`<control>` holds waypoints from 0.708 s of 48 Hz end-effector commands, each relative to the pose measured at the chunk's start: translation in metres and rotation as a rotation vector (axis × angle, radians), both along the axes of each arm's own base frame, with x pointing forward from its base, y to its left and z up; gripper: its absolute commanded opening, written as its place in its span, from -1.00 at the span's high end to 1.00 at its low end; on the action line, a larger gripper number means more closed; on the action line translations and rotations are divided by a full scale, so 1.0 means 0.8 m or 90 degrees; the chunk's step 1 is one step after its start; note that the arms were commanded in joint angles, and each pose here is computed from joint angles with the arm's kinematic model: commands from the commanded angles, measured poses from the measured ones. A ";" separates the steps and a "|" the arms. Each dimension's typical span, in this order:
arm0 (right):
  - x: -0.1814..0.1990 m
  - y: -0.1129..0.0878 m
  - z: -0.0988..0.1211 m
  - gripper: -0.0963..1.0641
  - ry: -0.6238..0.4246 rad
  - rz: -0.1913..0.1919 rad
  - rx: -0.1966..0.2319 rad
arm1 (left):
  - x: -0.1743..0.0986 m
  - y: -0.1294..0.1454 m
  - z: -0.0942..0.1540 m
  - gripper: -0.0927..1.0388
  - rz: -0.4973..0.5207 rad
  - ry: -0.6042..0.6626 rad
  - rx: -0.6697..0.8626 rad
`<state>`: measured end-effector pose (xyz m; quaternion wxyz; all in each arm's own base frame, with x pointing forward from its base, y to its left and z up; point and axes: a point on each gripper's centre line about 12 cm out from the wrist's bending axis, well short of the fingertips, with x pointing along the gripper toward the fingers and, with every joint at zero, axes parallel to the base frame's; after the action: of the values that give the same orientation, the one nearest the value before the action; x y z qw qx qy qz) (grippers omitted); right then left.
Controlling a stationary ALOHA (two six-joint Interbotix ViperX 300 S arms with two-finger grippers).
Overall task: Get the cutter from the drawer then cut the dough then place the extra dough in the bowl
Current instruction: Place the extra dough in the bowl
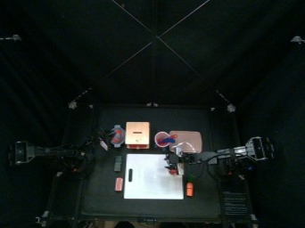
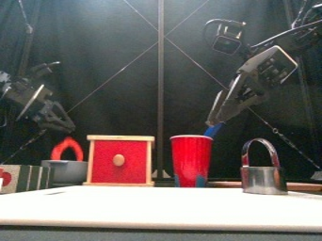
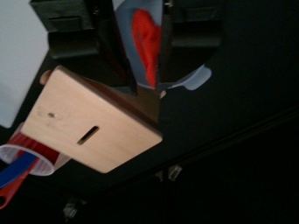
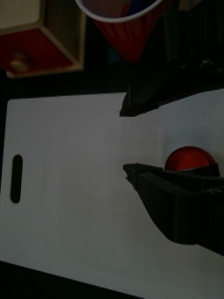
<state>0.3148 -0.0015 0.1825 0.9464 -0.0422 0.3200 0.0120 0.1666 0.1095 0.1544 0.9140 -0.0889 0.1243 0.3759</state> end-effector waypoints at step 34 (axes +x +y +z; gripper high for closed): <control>0.032 -0.004 0.088 -0.60 -0.321 -0.003 0.000 | 0.120 -0.100 0.071 -0.74 -0.366 -0.054 0.168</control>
<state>0.3394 -0.0028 0.2321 0.9898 -0.0400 0.1369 0.0037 0.2499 0.0437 0.1998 0.9856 0.0423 0.0776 0.1443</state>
